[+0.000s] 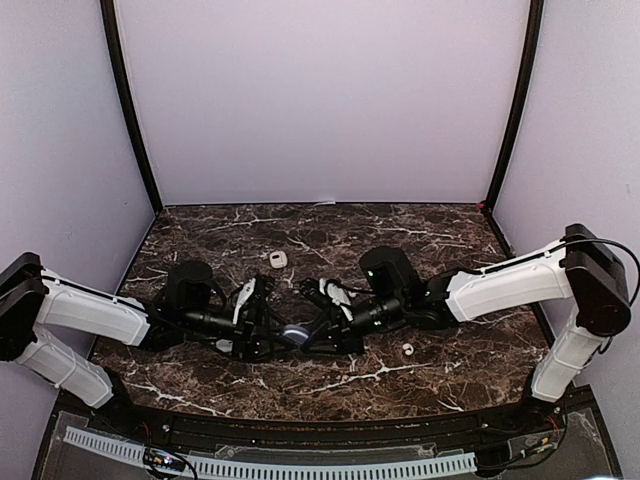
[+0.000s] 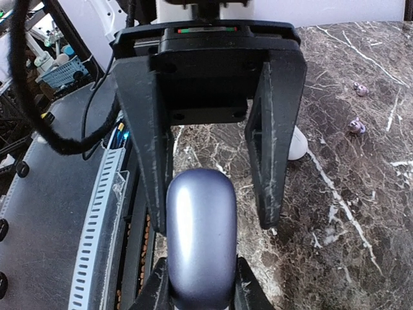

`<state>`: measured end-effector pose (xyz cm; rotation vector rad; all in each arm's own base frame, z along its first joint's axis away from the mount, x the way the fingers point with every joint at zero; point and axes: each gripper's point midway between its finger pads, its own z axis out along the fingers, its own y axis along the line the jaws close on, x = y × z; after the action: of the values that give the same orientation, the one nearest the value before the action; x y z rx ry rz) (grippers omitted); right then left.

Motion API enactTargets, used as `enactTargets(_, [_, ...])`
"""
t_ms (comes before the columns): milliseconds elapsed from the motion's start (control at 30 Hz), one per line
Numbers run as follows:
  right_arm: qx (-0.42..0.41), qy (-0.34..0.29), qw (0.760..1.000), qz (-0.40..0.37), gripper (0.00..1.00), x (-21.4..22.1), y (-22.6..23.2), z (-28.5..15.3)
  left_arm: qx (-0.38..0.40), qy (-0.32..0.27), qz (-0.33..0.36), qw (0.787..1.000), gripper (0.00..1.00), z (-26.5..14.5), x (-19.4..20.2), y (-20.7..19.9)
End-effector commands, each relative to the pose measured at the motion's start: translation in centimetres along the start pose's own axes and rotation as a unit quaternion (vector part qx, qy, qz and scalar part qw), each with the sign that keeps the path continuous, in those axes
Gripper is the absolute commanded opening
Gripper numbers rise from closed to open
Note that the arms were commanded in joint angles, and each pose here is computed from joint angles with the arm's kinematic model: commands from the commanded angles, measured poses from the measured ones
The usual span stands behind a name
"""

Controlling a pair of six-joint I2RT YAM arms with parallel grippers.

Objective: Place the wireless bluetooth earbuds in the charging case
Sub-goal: Pass from the left arm to the right, then move the left earbud to the center of the board.

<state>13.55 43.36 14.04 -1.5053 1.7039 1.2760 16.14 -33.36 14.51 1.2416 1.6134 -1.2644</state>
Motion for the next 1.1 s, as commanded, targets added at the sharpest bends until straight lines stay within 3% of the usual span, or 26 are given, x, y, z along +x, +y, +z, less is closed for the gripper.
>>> enactTargets(0, [-0.008, -0.035, 0.999, -0.023, 0.13, -2.0, 1.0, -0.4, -0.091, -0.027, -0.016, 0.995, 0.71, -1.1, -1.6, 2.7])
enactTargets(100, [0.014, -0.044, 0.999, -0.015, 0.12, -1.9, 0.1, -1.0, -0.199, -0.057, -0.069, 0.976, 0.76, -4.4, -1.8, 6.0])
enactTargets(200, [0.049, -0.053, 0.997, -0.001, 0.12, -1.7, -1.4, -1.8, -0.298, -0.081, -0.154, 0.939, 0.77, -9.2, -1.3, 9.5])
enactTargets(267, [0.063, -0.057, 0.996, 0.007, 0.12, -1.4, -2.2, -2.2, -0.385, -0.084, -0.213, 0.894, 0.82, -12.9, 0.0, 12.1])
enactTargets(400, [0.075, -0.076, 0.994, 0.004, 0.12, -2.1, -2.4, -3.5, -0.549, -0.059, -0.297, 0.779, 0.96, -19.1, 3.5, 14.9])
enactTargets(467, [0.075, -0.078, 0.994, 0.002, 0.11, -2.1, -2.4, -3.8, -0.581, -0.057, -0.327, 0.743, 0.95, -20.6, 4.8, 15.5])
enactTargets(533, [0.074, -0.079, 0.994, -0.001, 0.11, -2.0, -2.2, -4.0, -0.595, -0.061, -0.361, 0.716, 0.88, -21.5, 5.9, 16.2])
enactTargets(667, [0.075, -0.078, 0.994, -0.005, 0.11, -2.0, -1.9, -4.5, -0.633, -0.075, -0.423, 0.644, 0.58, -24.4, 7.7, 17.8])
enactTargets(800, [0.083, -0.081, 0.993, -0.010, 0.11, -1.9, -1.6, -5.3, -0.622, -0.104, -0.435, 0.643, 0.45, -25.1, 7.3, 19.4])
enactTargets(867, [0.085, -0.083, 0.993, -0.012, 0.11, -1.9, -1.5, -5.6, -0.593, -0.124, -0.440, 0.663, 0.29, -24.9, 6.8, 20.3])
enactTargets(933, [0.086, -0.085, 0.993, -0.014, 0.11, -2.1, -1.4, -5.8, -0.577, -0.140, -0.439, 0.675, 0.04, -25.2, 6.9, 21.2])
enactTargets(1000, [0.083, -0.087, 0.993, -0.017, 0.11, -2.2, -1.2, -6.0, -0.554, -0.155, -0.431, 0.695, 0.00, -25.2, 6.9, 21.8])
enactTargets(1067, [0.078, -0.088, 0.993, -0.020, 0.11, -2.3, -1.0, -6.0, -0.547, -0.169, -0.427, 0.700, 0.00, -25.8, 7.2, 22.4])
